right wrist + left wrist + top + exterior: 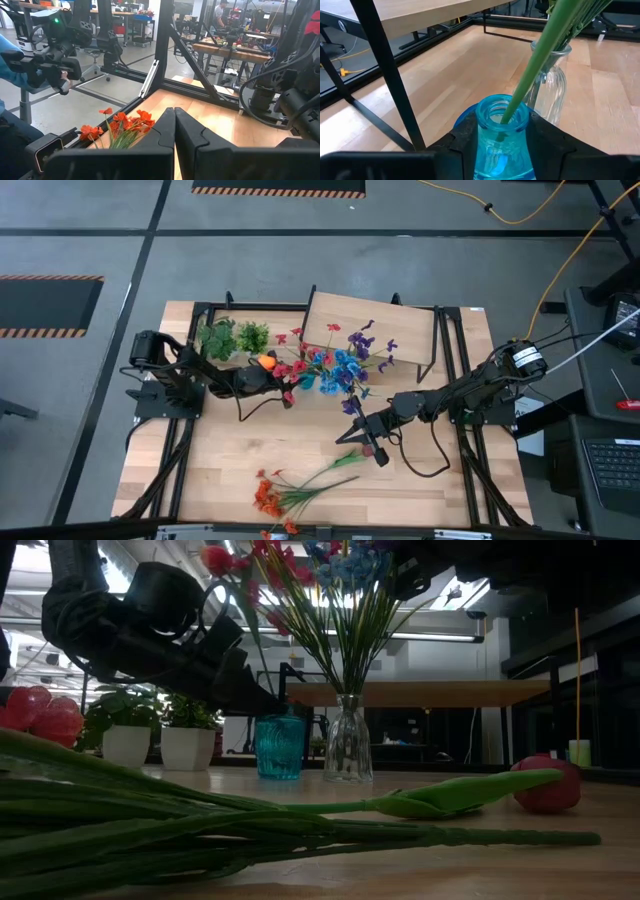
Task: Pick and place flowers into a vace then onto a shelf
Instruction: Adjust the blue vase on the table
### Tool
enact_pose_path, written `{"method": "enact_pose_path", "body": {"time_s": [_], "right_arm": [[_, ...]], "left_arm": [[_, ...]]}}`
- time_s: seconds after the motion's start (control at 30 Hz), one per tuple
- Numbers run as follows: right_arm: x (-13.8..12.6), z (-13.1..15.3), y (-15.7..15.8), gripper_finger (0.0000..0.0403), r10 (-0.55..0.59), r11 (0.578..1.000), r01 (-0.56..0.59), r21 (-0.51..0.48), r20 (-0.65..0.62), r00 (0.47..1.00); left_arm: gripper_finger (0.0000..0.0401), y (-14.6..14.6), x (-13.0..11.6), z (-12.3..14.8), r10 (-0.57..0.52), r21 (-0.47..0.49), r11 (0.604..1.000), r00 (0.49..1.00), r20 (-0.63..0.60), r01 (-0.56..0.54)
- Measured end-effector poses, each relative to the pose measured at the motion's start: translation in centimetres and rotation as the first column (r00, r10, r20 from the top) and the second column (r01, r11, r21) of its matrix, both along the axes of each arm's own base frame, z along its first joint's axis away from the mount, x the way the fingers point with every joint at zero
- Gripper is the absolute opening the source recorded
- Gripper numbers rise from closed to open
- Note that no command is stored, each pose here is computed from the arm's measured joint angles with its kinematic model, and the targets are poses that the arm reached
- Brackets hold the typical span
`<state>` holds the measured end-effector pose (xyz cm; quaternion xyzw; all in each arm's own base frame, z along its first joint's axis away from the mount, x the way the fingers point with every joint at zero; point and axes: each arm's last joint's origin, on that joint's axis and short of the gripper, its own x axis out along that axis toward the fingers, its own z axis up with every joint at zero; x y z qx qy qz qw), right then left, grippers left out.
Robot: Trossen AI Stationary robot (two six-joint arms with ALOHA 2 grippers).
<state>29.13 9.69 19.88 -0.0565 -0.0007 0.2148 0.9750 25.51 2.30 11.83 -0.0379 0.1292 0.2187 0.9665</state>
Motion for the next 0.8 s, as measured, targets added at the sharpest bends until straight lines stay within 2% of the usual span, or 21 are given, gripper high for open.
{"method": "enact_pose_path", "body": {"time_s": [0.4,0.7,0.8], "right_arm": [[0.0,0.0,0.0,0.0004,0.0,1.0,0.0,0.0,0.0,1.0],[0.0,-0.1,0.0,0.0004,0.0,1.0,0.0,-0.002,-0.006,1.0],[0.0,-0.1,0.0,0.0004,0.0,1.0,0.0,-0.002,-0.006,1.0]], "left_arm": [[0.0129,0.0,-0.1,0.0,-0.005,-0.008,1.0,1.0,-0.018,0.005],[0.0124,-1.2,-1.7,1.9,-0.016,-0.006,1.0,0.993,-0.119,0.015],[0.0122,-1.7,-2.5,2.4,0.011,-0.012,1.0,0.987,-0.158,-0.013]]}}
